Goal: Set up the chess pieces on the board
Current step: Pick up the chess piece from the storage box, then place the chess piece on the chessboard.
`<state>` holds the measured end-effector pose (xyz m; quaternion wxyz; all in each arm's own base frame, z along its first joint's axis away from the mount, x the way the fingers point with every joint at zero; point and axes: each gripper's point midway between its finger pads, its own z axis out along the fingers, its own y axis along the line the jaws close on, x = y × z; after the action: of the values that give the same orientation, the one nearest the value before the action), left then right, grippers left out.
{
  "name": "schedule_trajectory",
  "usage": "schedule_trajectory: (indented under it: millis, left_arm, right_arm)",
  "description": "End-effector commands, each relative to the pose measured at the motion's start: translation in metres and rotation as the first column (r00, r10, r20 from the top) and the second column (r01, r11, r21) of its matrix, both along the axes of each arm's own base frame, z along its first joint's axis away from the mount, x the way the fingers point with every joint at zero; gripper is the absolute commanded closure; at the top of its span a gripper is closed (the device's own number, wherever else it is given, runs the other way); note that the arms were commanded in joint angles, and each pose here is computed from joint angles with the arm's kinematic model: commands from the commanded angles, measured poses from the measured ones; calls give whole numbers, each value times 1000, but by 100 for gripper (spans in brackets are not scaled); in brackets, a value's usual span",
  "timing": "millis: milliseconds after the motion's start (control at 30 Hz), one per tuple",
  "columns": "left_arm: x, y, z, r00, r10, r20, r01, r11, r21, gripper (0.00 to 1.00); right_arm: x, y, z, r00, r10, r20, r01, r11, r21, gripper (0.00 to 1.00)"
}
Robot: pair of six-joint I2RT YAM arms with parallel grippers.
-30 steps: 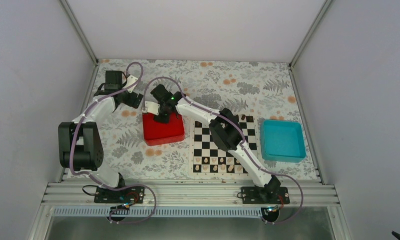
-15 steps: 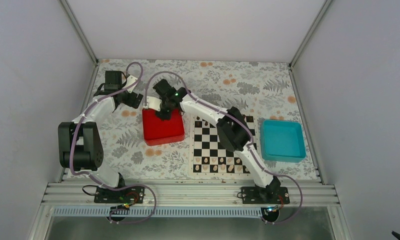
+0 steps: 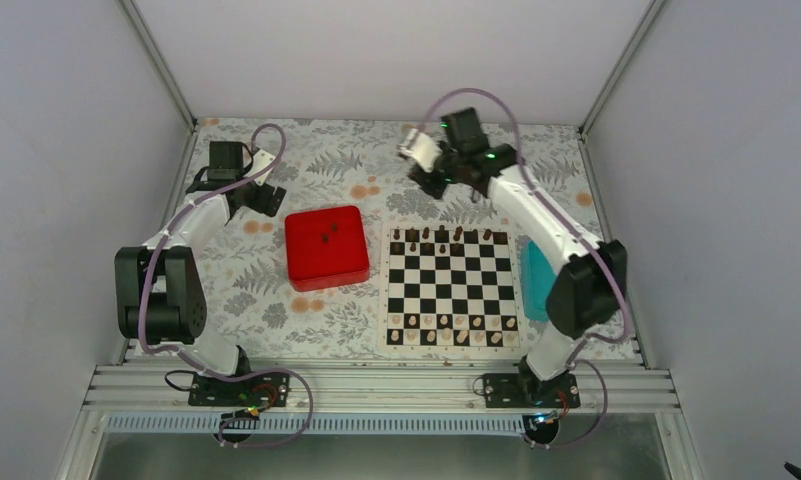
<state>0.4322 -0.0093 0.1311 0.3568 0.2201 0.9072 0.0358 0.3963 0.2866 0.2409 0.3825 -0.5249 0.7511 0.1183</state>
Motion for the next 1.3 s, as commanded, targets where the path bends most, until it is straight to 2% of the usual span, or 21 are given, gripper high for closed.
schedule_trajectory:
  millis: [0,200,400,900,1267]
  left_arm:
    - [0,2,12,999,6,33,-6,1000,-9,0]
    - [1,2,13,999,9,31,-9,1000,-8,0]
    - [1,3,12,1000,11,27,-10,1000,-9,0]
    - [-2,4,9,1000,14,22,-14,1000,-2,0]
    - [-2,3,5,1000,7,20,-7,1000,-2,0]
  right_arm:
    - [-19,-71,-20,993,-99,-66,99,995,-3,88]
    - [-47,-162,-77,960,-238,-146,234,971,-43,89]
    - [-62,-203,-122,929,-306,-209,299,952,-66,89]
    - [-58,-196,-178,895,-261,-363,256,965,-63,89]
    - [-51,-184,-193,887,-242,-394,236,970,-63,89]
